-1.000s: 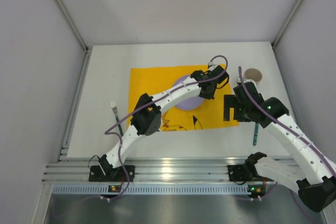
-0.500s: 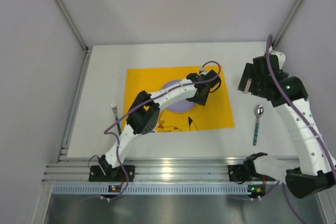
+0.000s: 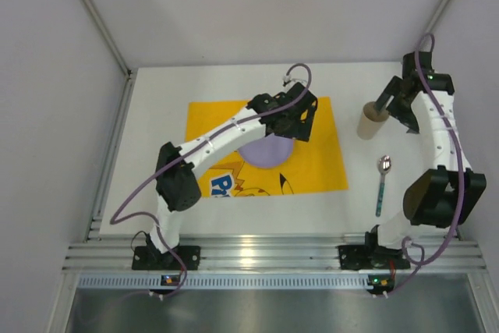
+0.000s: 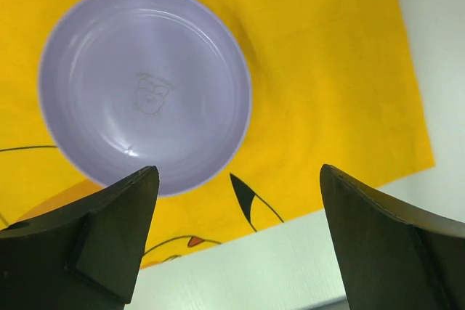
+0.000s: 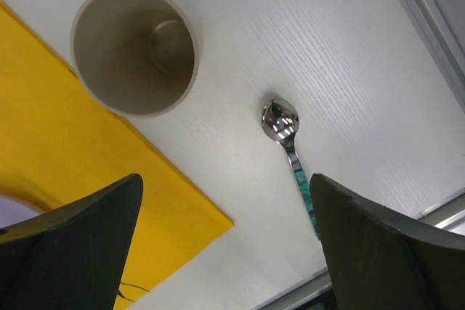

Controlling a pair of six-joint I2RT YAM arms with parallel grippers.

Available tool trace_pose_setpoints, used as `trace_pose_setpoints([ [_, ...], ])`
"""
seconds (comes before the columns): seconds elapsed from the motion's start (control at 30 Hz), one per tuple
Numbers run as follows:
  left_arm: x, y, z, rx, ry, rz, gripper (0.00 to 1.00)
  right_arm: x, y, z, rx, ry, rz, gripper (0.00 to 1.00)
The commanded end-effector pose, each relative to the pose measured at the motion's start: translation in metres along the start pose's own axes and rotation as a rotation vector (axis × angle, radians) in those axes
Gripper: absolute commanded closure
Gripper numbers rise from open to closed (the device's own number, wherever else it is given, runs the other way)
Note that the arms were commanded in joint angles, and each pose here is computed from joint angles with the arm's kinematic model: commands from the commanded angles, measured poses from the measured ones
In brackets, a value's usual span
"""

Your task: Set the dinner table for one person

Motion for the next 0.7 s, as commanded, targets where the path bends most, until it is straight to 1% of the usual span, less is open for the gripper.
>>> trace_pose_setpoints([
  [0.0,-0.013,0.056,0.027,-0.009,0.069,-0.109,0.03,-0.028,-0.017,0.008,-0.056,-0.076,-0.015,0.02],
  [0.03,-0.005,0.055,0.031,-0.022,0.073,-0.091,0.03,-0.03,-0.023,0.009,-0.045,-0.079,-0.016,0.03],
  [0.07,-0.005,0.069,0.037,-0.014,0.087,-0.115,0.04,-0.035,-0.031,0.01,-0.048,-0.084,-0.026,0.04],
  [0.1,0.003,0.067,0.043,-0.022,0.09,-0.099,0.04,-0.035,-0.043,0.013,-0.039,-0.078,-0.006,0.05],
  [0.13,0.006,0.069,0.046,-0.024,0.097,-0.099,0.04,-0.033,-0.051,0.015,-0.036,-0.072,0.002,0.08],
  [0.17,0.007,0.081,0.051,-0.015,0.107,-0.121,0.04,-0.035,-0.058,0.018,-0.05,-0.072,-0.001,0.09],
  [0.2,0.015,0.076,0.058,-0.03,0.105,-0.097,0.04,-0.032,-0.07,0.021,-0.037,-0.066,0.016,0.1],
  [0.23,0.017,0.079,0.062,-0.028,0.115,-0.105,0.04,-0.028,-0.079,0.022,-0.027,-0.061,0.031,0.11],
  [0.3,0.027,0.082,0.075,-0.048,0.128,-0.092,0.04,-0.026,-0.097,0.026,-0.031,-0.059,0.036,0.11],
  [0.4,0.039,0.082,0.092,-0.07,0.15,-0.071,0.05,-0.021,-0.12,0.029,-0.029,-0.046,0.045,0.14],
  [0.43,0.042,0.082,0.095,-0.071,0.153,-0.064,0.05,-0.021,-0.125,0.029,-0.023,-0.035,0.046,0.27],
  [0.5,0.049,0.08,0.104,-0.085,0.16,-0.045,0.05,-0.02,-0.136,0.03,-0.001,-0.022,0.057,0.49],
  [0.53,0.051,0.083,0.107,-0.084,0.162,-0.051,0.05,-0.023,-0.136,0.031,-0.002,-0.013,0.05,0.71],
  [0.6,0.058,0.081,0.115,-0.099,0.167,-0.033,0.05,-0.026,-0.136,0.033,0.004,0.003,0.047,0.87],
  [0.63,0.06,0.083,0.117,-0.098,0.17,-0.035,0.05,-0.027,-0.133,0.035,0.002,0.014,0.046,1.0],
  [0.67,0.063,0.08,0.12,-0.104,0.172,-0.022,0.05,-0.028,-0.129,0.039,0.002,0.027,0.039,1.0],
])
Point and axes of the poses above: each gripper's point midway between its finger pads, its own y axis back along the fingers, its own z axis along the line the jaws close on, x = y × z, the point moved 10 cm from there along y, back along the fingers, and after that the axes turned 7 degrees about -y, right-handed, at the moved point
